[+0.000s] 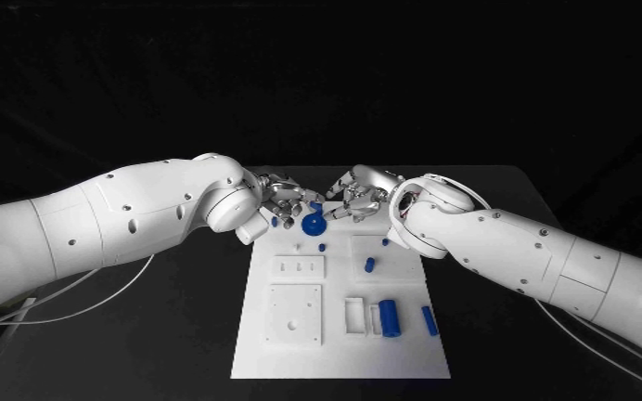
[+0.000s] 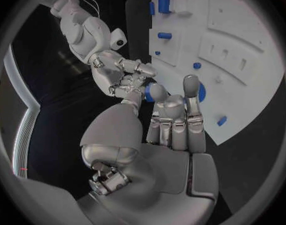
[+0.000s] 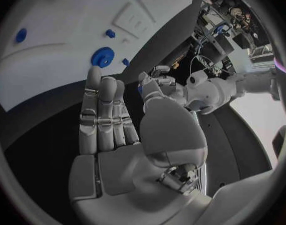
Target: Assemble the parts on the task board
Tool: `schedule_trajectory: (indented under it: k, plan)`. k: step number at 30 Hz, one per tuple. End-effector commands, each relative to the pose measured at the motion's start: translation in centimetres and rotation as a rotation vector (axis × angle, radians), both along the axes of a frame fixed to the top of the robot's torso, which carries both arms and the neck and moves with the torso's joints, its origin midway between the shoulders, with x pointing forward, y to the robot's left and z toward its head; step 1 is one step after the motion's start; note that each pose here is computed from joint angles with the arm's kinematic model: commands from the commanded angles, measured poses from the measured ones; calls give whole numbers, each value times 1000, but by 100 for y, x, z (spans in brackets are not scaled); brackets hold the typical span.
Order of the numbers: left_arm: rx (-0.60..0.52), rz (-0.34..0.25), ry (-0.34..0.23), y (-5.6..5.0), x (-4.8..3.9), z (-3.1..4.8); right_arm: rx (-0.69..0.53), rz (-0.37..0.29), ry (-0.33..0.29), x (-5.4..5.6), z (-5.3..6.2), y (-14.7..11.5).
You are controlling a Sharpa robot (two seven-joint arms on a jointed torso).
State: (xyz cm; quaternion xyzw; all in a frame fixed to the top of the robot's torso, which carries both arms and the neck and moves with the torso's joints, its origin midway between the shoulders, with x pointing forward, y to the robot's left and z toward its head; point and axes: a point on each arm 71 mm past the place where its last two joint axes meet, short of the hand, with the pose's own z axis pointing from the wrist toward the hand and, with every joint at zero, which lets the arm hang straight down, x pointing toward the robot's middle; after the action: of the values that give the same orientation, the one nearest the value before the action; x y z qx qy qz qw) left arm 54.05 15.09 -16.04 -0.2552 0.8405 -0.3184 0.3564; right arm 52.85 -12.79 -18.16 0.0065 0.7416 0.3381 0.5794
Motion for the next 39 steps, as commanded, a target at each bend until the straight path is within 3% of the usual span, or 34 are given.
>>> schedule_trajectory:
  k: [1,9,14,19,26,31,34,39]
  plan:
    - [25,12,-26,28,19,8,25,-4,-19,0,19,-41]
    - [91,40,-66,113,45,-11,92,-53,-9,26,31,-305]
    - [153,74,-115,179,42,-29,172,-94,-2,112,89,-542]
    - [212,121,-177,223,32,-19,273,-143,-37,309,291,-849]
    - [250,142,-204,258,-20,-51,327,-216,-112,561,589,-1126]
    - [281,124,-209,213,-76,-115,342,-239,-152,666,753,-1190]
    - [298,110,-202,157,-118,-198,349,-244,-171,721,835,-1182]
    - [312,112,-197,109,-150,-308,354,-243,-179,771,878,-1143]
